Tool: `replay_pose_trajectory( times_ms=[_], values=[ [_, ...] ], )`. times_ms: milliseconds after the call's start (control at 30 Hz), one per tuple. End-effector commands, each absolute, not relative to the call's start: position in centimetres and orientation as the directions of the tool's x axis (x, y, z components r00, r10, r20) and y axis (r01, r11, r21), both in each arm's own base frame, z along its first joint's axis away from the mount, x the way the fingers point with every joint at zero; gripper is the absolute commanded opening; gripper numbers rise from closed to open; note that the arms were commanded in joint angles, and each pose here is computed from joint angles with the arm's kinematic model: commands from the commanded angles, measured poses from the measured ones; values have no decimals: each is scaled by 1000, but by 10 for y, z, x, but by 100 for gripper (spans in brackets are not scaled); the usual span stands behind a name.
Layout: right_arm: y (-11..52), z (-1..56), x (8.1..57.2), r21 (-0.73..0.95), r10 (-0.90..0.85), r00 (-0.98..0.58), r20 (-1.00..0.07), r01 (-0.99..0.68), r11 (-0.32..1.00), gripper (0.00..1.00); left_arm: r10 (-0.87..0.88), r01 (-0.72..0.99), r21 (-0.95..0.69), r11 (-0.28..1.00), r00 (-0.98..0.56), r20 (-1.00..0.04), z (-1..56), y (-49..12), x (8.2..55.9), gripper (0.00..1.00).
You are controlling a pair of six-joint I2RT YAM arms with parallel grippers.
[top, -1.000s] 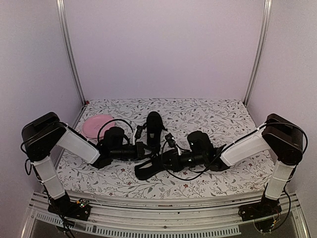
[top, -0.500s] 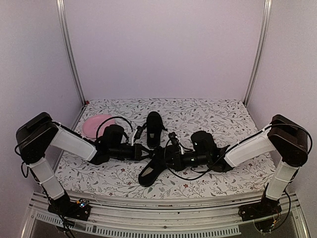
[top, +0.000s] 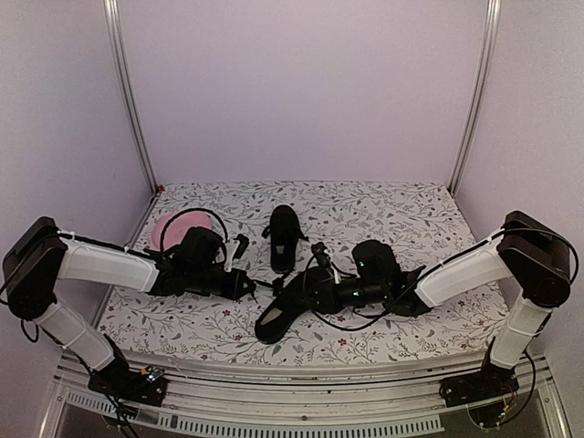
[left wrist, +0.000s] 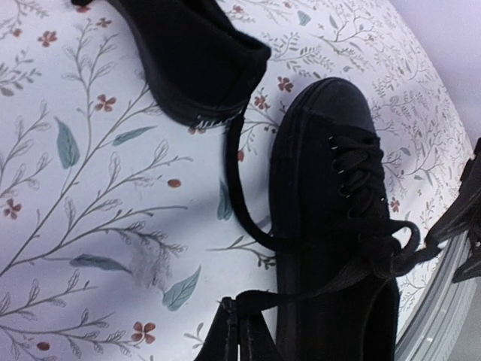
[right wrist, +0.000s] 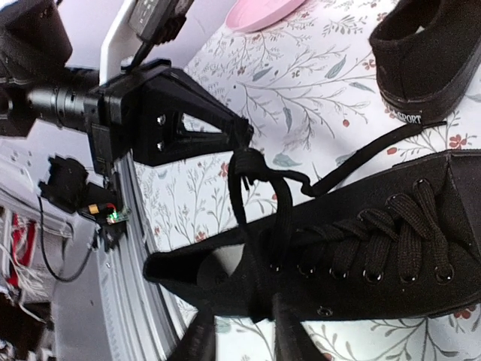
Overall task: Tie the shoes
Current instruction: Pick up the shoelace from the center of the board.
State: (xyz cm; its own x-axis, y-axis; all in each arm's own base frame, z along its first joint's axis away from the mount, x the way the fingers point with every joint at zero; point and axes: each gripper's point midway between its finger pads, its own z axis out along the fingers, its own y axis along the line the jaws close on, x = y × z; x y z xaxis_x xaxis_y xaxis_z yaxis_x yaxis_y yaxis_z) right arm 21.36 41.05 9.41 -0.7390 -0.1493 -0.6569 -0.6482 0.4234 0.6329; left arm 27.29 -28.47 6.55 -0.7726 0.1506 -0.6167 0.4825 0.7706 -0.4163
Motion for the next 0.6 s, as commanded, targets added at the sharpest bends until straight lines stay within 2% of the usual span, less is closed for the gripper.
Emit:
replay_pose_trajectory(
  times_ms=[0, 67, 133, 367, 567],
  values=[
    [408, 115, 215, 603, -135, -706, -696, -676, 424, 40, 112, 431, -414, 801, -789, -604, 67, -264, 265, 0],
    [407, 120, 219, 575, -136, -684, -717, -690, 439, 50, 107, 462, -466, 754, -787, -607, 76, -270, 254, 0],
    [404, 125, 224, 549, -136, -668, -731, -695, 463, 55, 115, 501, -520, 692, -787, -606, 89, -279, 243, 0],
    [407, 150, 231, 516, -127, -635, -762, -714, 473, 61, 121, 508, -713, 483, -845, -521, 121, -302, 205, 0],
    [423, 167, 195, 531, -150, -613, -776, -763, 368, 66, 128, 467, -768, 438, -878, -461, 126, -317, 191, 0]
  ],
)
